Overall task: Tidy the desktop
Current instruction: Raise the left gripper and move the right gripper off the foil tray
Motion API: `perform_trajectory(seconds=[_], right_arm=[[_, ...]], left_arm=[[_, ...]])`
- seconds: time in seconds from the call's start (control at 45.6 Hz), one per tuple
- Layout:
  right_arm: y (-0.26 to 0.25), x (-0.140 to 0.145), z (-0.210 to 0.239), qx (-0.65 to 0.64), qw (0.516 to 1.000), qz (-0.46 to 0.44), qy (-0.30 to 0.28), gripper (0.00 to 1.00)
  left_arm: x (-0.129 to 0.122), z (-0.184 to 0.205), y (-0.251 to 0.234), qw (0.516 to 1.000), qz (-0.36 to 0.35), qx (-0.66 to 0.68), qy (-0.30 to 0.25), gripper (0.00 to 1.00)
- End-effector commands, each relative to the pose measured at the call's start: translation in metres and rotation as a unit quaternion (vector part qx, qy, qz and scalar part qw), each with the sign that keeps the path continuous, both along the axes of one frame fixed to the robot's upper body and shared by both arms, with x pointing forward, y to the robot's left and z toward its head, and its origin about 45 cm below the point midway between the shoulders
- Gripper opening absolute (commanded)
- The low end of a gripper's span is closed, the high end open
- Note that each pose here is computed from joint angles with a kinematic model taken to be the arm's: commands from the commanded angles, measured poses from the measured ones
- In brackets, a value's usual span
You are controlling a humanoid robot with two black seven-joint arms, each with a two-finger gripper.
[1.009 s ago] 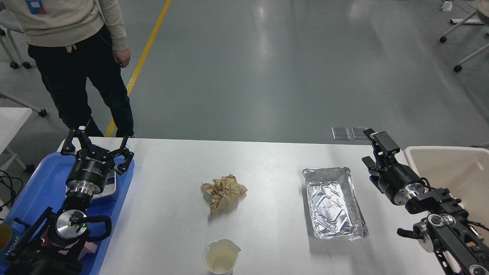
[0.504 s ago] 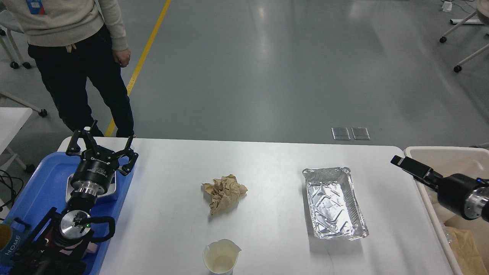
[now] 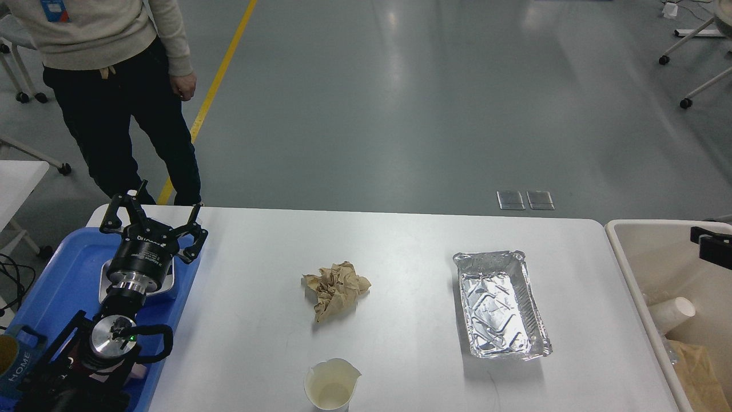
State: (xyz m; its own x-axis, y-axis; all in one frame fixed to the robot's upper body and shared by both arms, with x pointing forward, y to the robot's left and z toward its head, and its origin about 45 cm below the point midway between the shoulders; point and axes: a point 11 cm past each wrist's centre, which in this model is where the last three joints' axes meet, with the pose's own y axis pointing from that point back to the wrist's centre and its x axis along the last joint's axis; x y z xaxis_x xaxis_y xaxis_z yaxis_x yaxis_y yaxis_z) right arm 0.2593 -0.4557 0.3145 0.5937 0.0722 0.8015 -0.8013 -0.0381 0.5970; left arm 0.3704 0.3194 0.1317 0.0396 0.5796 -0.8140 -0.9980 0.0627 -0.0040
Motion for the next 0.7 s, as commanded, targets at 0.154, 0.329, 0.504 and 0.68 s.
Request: perform_trajectory(seconds=[0.154, 0.329, 0.504, 0.68], right_arm=[[-0.006, -0.004, 0.003, -0.02, 1.0, 0.002, 0.015, 1.0], [-0.004, -0.008, -0.005, -0.007, 0.999, -0.003, 0.035, 1.0], [0.012, -0.011, -0.03, 0.096, 0.992, -0.037, 0.075, 1.0], [0.039, -0.014, -0.055, 0.231, 0.962, -0.079, 0.12, 1.0]], left_arm=[[0.0, 0.0, 0.0, 1.0, 0.0, 0.002, 0.001, 0.97], [-0.001, -0.001, 0.001, 1.0, 0.0, 0.002, 0.002, 0.96], [-0.001, -0.002, -0.003, 1.0, -0.008, 0.006, 0.004, 0.97], [-0.002, -0.004, -0.004, 1.0, -0.007, 0.006, 0.009, 0.97]])
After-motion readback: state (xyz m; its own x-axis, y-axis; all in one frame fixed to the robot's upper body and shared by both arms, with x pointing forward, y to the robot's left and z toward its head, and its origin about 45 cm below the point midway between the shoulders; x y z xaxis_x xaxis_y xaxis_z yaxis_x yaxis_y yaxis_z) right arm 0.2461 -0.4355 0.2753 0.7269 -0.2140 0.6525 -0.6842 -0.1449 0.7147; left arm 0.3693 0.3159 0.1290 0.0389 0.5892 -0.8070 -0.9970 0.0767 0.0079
